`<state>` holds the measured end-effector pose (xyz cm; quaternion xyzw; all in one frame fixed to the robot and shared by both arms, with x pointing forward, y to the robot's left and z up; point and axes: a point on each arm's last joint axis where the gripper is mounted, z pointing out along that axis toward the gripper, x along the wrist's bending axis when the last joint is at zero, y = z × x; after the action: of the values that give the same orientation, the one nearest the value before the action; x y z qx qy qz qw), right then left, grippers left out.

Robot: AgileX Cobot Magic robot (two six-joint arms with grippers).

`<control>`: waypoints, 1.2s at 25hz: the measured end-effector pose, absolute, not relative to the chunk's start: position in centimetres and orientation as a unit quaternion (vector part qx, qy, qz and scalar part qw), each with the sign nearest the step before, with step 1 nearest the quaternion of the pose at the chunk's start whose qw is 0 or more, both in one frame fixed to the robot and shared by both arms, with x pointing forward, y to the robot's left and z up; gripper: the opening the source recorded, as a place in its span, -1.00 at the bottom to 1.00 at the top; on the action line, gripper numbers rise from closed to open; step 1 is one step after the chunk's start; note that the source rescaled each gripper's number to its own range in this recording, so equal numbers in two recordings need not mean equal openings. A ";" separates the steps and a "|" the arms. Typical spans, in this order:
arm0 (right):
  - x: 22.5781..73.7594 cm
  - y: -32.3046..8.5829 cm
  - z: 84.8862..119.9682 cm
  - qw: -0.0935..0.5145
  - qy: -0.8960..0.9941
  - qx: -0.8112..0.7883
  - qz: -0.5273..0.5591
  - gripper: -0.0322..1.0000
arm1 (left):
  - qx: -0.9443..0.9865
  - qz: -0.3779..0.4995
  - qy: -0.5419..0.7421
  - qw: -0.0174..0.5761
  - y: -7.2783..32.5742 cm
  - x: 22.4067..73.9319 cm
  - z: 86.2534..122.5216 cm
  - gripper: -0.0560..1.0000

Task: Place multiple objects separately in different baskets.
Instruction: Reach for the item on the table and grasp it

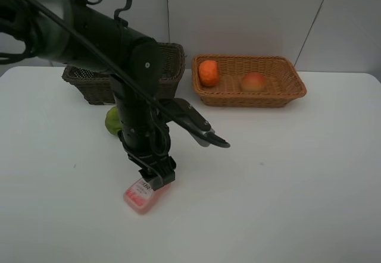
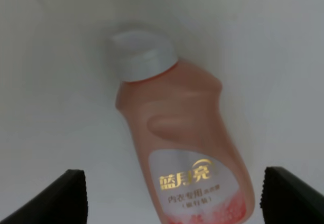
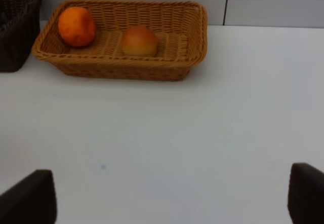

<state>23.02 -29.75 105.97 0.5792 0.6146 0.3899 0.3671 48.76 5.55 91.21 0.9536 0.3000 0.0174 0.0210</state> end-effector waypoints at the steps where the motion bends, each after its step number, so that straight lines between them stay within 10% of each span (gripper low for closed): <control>1: 23.0 -29.8 106.0 0.367 0.615 0.579 0.390 0.94 | 0.954 0.018 0.300 0.021 5.4 48.9 91.0 0.83; 30: 23.0 -29.8 106.0 0.367 0.615 0.579 0.390 0.94 | 0.928 -0.016 0.373 -0.011 5.0 49.0 87.1 0.81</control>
<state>23.02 -29.75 105.97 0.5792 0.6146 0.3899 0.3671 48.95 4.96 87.11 0.9277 0.3728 -0.0156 -0.0112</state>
